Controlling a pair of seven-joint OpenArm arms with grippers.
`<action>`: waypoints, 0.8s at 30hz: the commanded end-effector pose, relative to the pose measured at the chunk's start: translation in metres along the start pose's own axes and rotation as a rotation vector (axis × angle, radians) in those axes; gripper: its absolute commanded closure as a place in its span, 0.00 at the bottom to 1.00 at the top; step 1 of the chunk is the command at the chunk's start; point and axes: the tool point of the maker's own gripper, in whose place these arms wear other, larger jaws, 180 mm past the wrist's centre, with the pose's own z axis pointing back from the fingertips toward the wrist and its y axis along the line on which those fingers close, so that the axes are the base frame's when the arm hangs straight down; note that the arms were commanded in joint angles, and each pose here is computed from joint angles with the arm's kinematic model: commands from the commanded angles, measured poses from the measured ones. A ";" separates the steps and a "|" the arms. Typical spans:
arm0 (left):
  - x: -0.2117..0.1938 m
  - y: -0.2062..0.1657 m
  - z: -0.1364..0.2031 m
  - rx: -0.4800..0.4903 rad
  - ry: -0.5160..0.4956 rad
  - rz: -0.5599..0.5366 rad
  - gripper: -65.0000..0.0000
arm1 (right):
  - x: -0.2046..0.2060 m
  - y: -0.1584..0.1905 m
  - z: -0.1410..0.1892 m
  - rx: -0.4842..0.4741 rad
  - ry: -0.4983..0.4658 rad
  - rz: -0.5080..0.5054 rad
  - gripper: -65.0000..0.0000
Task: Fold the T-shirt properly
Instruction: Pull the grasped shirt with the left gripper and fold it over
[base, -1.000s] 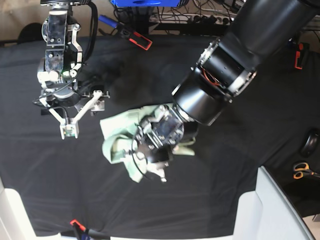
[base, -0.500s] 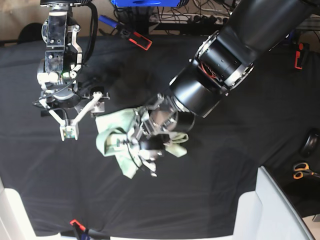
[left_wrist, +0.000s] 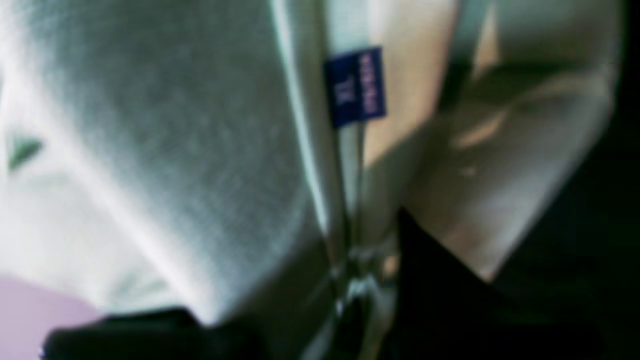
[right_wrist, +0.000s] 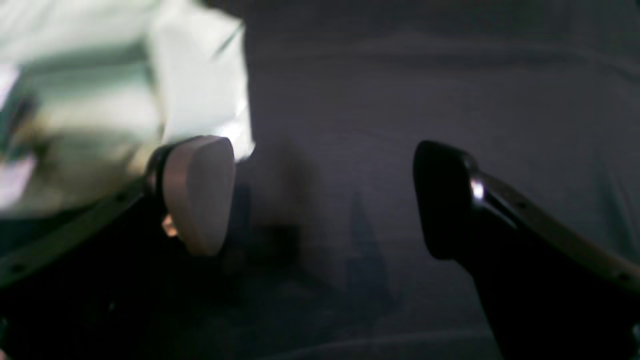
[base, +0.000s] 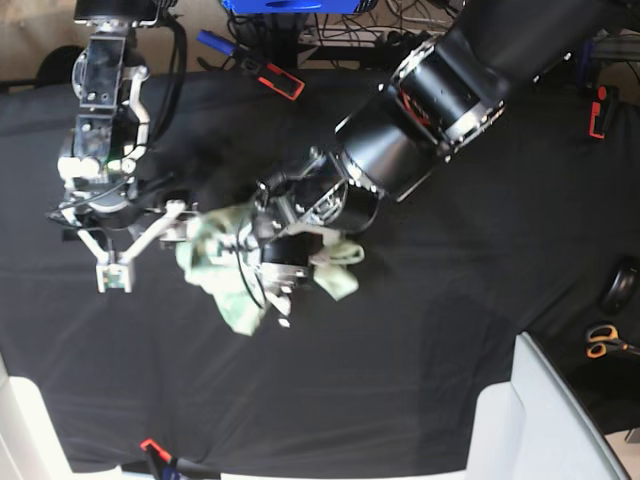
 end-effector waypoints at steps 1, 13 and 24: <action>0.010 0.015 0.012 0.023 -0.026 -0.019 1.00 | 0.015 -0.005 0.000 -0.009 -0.044 -0.011 0.19; -0.024 0.022 0.009 0.040 0.057 -0.010 1.00 | 0.016 -0.006 -0.002 -0.012 -0.042 -0.014 0.19; -0.040 0.031 0.009 0.095 0.123 -0.052 1.00 | 0.022 -0.006 -0.002 -0.011 -0.053 -0.014 0.19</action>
